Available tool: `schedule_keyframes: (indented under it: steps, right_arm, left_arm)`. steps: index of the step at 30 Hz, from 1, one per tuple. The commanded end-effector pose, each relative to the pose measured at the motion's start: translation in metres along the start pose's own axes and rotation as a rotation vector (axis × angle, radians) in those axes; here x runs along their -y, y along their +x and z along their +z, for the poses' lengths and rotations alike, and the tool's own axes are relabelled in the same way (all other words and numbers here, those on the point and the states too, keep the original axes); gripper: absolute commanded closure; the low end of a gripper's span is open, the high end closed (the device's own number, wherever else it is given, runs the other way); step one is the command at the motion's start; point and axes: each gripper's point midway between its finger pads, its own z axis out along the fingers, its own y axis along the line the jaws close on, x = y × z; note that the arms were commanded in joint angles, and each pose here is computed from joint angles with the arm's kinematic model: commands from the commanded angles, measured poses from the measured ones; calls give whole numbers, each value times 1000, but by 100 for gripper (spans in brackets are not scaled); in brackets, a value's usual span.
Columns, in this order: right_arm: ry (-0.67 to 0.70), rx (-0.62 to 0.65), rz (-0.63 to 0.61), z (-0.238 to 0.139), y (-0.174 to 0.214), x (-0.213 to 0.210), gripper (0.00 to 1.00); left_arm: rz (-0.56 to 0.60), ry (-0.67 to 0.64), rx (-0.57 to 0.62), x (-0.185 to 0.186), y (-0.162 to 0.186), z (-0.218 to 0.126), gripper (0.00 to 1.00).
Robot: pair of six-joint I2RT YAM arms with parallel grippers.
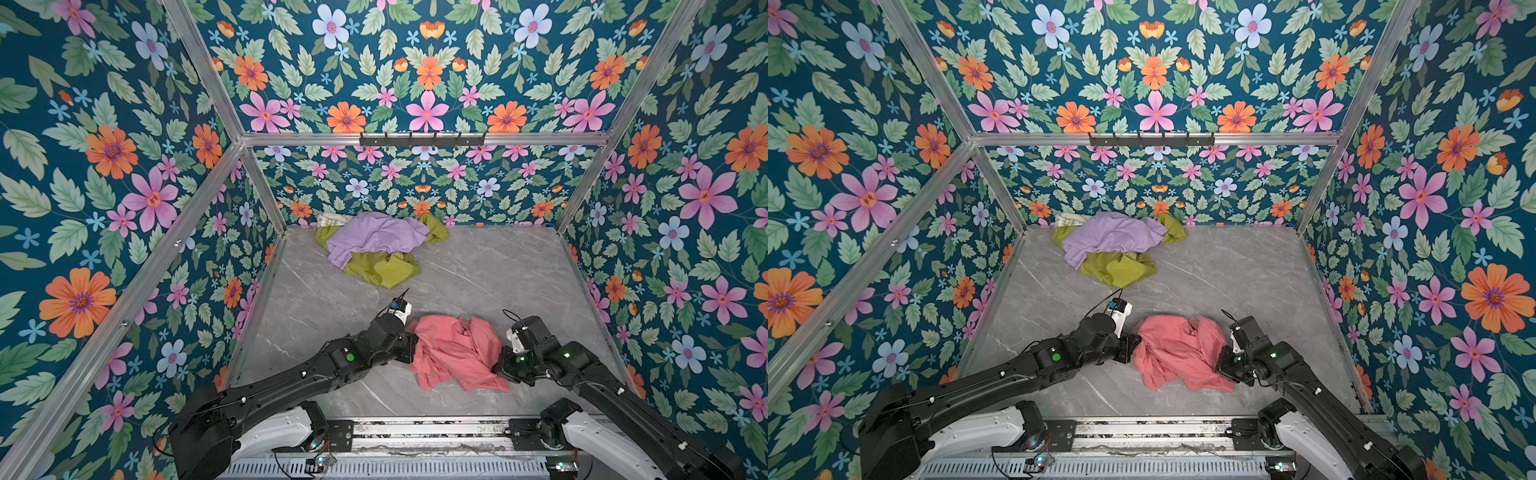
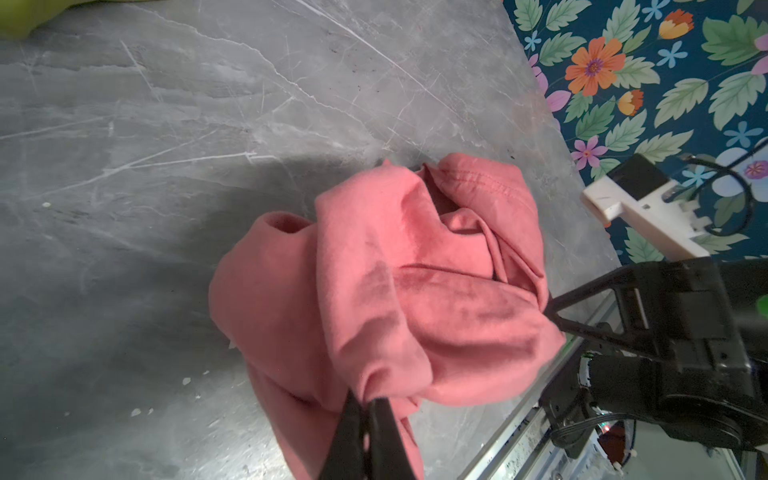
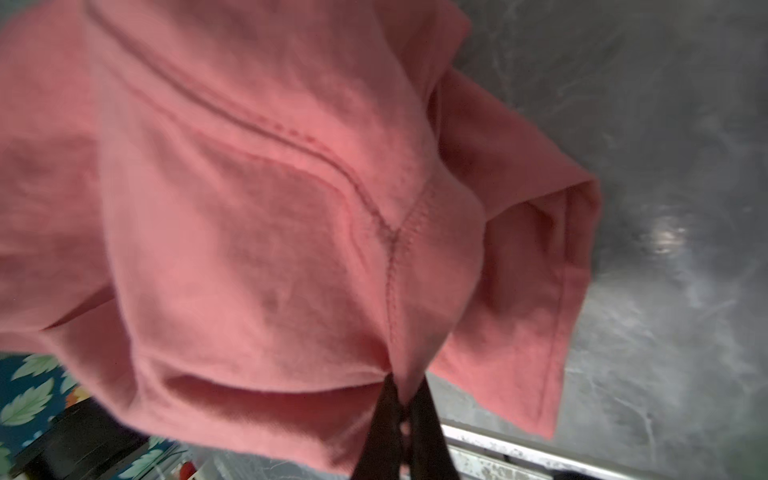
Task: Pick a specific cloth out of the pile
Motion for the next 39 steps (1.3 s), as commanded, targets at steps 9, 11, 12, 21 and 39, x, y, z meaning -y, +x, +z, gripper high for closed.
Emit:
schedule_keyframes:
  steps: [9, 11, 12, 21, 39]
  right_arm:
    - [166, -2, 25, 28, -6, 35, 100]
    - [182, -1, 34, 30, -6, 39, 95]
    - [188, 1, 37, 29, -6, 40, 91]
    - [214, 89, 48, -8, -20, 29, 47]
    - [-173, 163, 236, -6, -37, 12, 5]
  left_arm:
    - [40, 40, 34, 12, -13, -11, 52]
    - [72, 38, 35, 17, -20, -18, 49]
    - [87, 33, 38, 19, -24, -21, 49]
    - [167, 44, 152, 38, -64, -45, 31]
    - [93, 164, -52, 6, 12, 29, 32]
